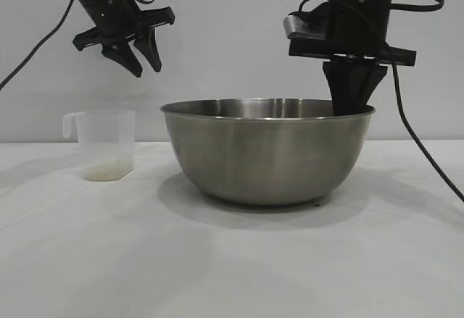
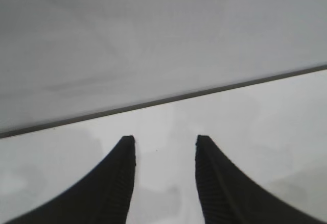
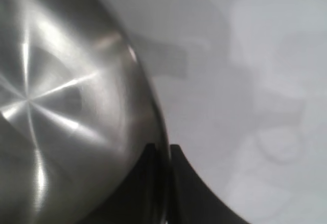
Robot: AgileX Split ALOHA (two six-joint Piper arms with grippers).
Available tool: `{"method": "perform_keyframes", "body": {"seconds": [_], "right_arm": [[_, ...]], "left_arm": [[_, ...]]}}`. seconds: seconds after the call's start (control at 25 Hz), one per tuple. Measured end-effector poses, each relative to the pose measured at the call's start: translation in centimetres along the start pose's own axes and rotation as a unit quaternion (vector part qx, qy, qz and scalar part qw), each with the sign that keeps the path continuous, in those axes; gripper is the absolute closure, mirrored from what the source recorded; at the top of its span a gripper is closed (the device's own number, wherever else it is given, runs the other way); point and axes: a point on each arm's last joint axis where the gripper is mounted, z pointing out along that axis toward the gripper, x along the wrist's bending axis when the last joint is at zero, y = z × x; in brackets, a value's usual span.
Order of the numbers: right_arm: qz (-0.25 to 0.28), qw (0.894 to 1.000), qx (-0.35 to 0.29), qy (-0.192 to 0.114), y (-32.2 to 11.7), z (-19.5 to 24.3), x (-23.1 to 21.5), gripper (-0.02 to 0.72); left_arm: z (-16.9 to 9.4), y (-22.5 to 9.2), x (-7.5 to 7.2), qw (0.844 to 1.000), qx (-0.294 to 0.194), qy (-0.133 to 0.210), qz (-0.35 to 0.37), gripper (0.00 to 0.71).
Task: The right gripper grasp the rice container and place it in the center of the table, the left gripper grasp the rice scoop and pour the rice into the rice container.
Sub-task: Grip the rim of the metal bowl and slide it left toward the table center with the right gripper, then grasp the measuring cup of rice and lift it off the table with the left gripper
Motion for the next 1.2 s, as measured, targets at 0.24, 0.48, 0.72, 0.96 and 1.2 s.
{"method": "perform_keyframes", "body": {"seconds": [0.24, 0.48, 0.72, 0.96, 1.2], "right_arm": [[-0.003, 1.0, -0.016, -0.005, -0.2, -1.6, 0.1, 0.472], [-0.007, 0.988, -0.151, -0.022, -1.7, -7.8, 0.9, 0.389], [-0.018, 0.968, -0.24, -0.065, -9.2, -7.0, 1.0, 0.404], [-0.027, 0.943, -0.321, -0.084, -21.0, -7.8, 2.2, 0.404], [0.006, 0.937, -0.346, -0.049, -29.4, -11.5, 3.9, 0.404]], "left_arm": [[0.0, 0.0, 0.0, 1.0, 0.0, 0.0, 0.0, 0.476], [0.0, 0.0, 0.0, 1.0, 0.0, 0.0, 0.0, 0.476], [-0.1, 0.1, 0.6, 1.0, -0.001, 0.004, -0.004, 0.476], [-0.1, 0.1, 0.5, 1.0, 0.0, 0.003, -0.004, 0.476], [-0.1, 0.0, 0.5, 1.0, 0.002, 0.003, -0.004, 0.476]]}}
